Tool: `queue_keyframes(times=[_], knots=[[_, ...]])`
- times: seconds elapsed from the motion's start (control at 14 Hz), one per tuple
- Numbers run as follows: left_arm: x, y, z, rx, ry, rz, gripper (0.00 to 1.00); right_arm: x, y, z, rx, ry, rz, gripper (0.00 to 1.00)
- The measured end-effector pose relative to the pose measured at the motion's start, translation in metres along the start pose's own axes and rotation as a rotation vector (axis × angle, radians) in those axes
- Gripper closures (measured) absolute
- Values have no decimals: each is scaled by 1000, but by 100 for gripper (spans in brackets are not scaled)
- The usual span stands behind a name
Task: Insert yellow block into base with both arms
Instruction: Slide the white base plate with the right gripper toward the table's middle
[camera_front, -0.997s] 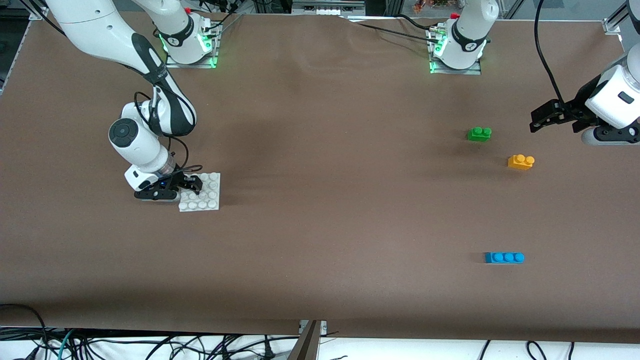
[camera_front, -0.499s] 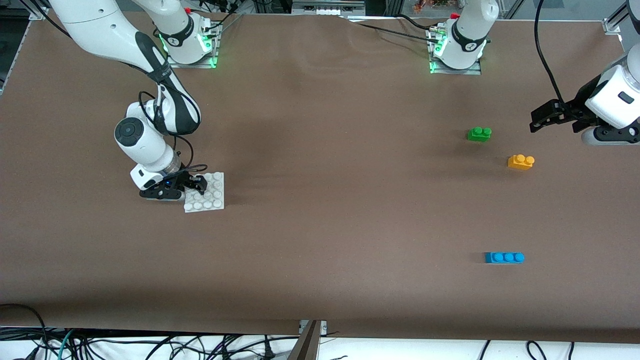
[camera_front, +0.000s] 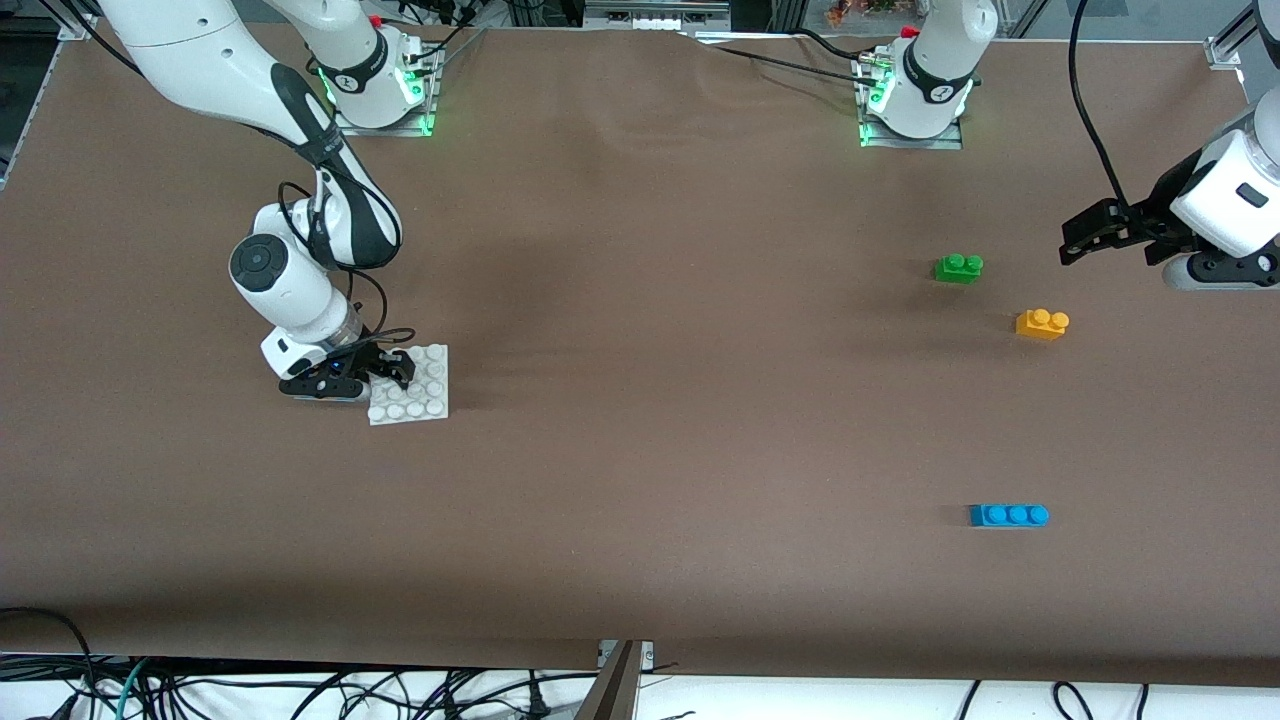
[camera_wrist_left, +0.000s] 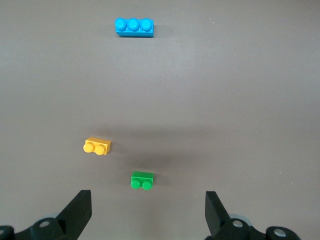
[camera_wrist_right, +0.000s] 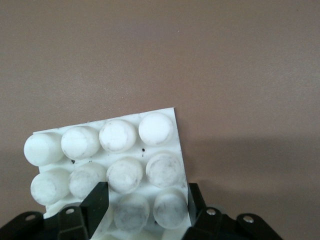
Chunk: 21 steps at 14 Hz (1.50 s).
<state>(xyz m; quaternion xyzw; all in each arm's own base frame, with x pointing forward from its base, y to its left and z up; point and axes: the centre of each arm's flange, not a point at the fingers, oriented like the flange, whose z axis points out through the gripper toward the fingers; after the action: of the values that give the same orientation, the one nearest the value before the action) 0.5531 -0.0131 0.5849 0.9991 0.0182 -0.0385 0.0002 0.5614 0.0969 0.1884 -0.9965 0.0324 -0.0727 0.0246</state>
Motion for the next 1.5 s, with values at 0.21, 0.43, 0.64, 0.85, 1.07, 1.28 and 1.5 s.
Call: queue_keyframes(times=[0.21, 0.43, 0.64, 0.85, 1.07, 1.28, 1.5], knots=[[0, 0, 0, 0, 0, 0, 0, -1, -3, 0, 2, 0, 7, 27], [0, 0, 0, 0, 0, 0, 0, -7, -26, 1, 9, -2, 15, 27], [0, 0, 0, 0, 0, 0, 0, -19, -64, 1, 23, 3, 28, 27], [0, 0, 0, 0, 0, 0, 0, -32, -98, 3, 39, 10, 36, 27], [0, 0, 0, 0, 0, 0, 0, -44, -136, 4, 54, 11, 49, 27], [0, 0, 0, 0, 0, 0, 0, -56, -184, 7, 75, 13, 87, 27], [0, 0, 0, 0, 0, 0, 0, -68, -231, 10, 100, 18, 116, 27]])
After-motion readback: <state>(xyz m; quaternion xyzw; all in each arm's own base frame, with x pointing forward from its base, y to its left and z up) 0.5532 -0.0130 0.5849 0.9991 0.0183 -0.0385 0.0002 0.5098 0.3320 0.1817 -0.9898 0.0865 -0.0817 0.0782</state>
